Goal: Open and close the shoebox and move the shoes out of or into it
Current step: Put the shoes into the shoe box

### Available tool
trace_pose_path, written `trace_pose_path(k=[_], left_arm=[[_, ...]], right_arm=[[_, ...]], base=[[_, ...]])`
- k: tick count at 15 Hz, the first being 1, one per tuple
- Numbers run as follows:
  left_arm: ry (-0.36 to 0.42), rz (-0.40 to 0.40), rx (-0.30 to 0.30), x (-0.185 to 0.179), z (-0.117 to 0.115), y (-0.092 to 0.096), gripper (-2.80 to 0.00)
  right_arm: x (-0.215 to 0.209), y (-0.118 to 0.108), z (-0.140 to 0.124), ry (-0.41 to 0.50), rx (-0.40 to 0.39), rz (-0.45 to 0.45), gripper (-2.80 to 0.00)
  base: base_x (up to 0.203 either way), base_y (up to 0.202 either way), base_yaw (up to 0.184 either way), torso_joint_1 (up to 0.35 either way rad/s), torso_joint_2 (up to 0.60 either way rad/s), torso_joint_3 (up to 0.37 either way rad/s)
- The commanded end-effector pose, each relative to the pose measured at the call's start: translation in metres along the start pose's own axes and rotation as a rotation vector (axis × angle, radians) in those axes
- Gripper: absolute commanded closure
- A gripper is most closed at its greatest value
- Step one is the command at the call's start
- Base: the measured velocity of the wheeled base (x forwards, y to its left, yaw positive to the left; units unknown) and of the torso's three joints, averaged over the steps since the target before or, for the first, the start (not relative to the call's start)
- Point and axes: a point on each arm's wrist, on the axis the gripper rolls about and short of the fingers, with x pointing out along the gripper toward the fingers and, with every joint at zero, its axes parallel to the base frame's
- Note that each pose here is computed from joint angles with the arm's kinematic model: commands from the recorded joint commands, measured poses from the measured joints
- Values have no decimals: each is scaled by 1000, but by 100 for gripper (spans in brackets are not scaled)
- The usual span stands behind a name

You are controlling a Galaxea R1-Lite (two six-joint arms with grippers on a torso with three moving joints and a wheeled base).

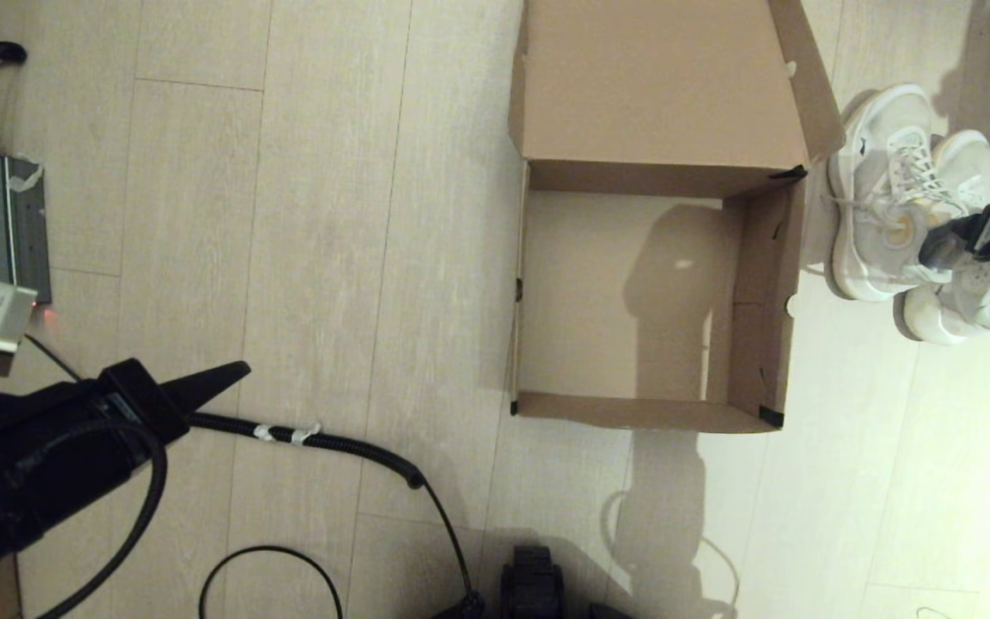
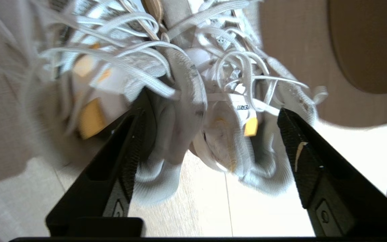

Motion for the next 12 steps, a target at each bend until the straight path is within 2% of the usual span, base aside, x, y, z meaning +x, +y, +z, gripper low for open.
trace_pose_path(k=[1,4,6,9,12], left_arm=[[-17,-11,0,-3,3,-2,0],[-22,-14,6,-6,4,-3,0],[-23,-24,7,-5,4,-4,0],[8,-86,18,-3,6,-7,0],[6,-91,60,-2,7,-7,0]], right_arm=[[-13,-4,10,-30,7,-4,-280],[1,-12,0,3,13,-4,-280],[13,-21,-7,28,59,-1,-280],[30,-37,-14,59,115,53,-280],[45,-38,-19,19,169,116,-280]], base=[[0,0,0,0,0,0],[0,0,0,0,0,0],[0,0,0,0,0,0],[0,0,0,0,0,0],[0,0,0,0,0,0]])
